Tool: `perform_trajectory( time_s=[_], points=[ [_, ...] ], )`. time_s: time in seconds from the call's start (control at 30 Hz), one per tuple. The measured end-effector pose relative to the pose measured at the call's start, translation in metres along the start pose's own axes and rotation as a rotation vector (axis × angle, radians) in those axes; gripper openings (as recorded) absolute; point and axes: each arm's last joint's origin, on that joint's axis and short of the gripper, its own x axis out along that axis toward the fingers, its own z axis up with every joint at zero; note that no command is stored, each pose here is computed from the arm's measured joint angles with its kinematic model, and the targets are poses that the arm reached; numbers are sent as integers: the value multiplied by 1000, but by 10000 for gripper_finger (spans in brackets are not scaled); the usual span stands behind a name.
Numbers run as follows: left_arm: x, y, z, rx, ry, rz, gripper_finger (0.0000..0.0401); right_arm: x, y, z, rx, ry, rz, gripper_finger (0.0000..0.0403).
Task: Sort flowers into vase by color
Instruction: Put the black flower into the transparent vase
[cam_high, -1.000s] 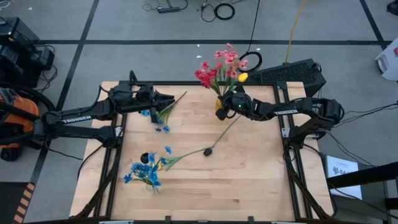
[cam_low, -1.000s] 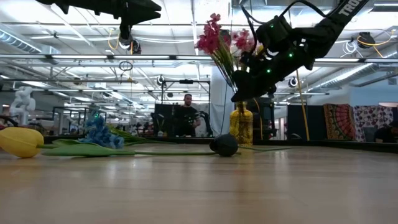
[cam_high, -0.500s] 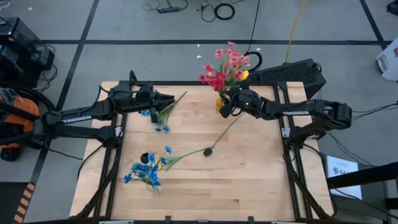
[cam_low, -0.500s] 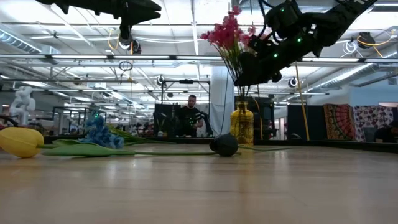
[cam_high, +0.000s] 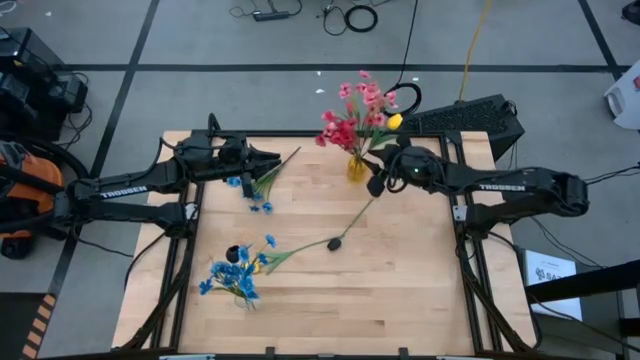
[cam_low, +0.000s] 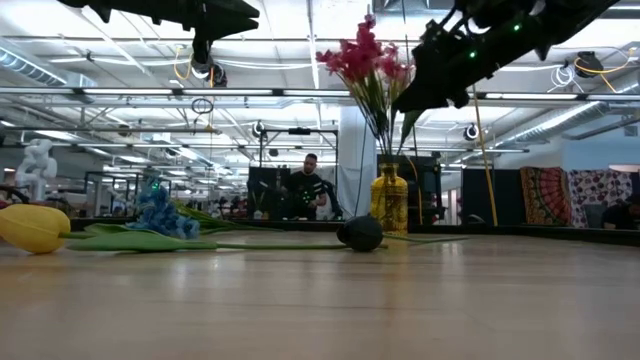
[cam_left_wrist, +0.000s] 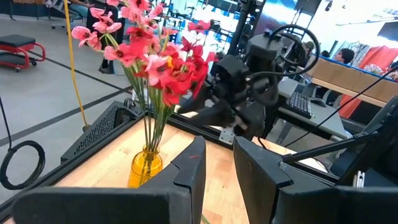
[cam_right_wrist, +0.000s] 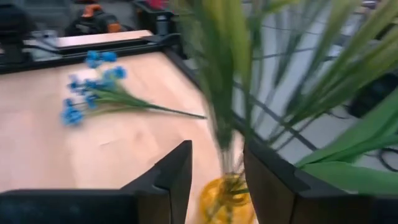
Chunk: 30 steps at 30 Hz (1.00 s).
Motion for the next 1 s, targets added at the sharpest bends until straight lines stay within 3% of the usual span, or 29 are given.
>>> perform_trajectory(
  time_s=[0.27, 0.43, 0.53, 0.77, 1.0],
  points=[
    [0, 0, 0, 1, 0, 0, 88, -17, 10, 3, -27, 5, 186, 135],
    [0, 0, -2, -1, 16, 5, 88, -20, 16, -1, -52, 35, 211, 135],
    [0, 2, -6, 22, 59, 17, 88, -22, 20, -4, -100, 61, 234, 135],
    [-1, 4, -14, 40, 145, 45, 88, -26, 33, -13, -215, 119, 404, 134],
    [-1, 5, -16, 36, 167, 56, 88, -21, 44, -25, -274, 200, 468, 114]
  ],
)
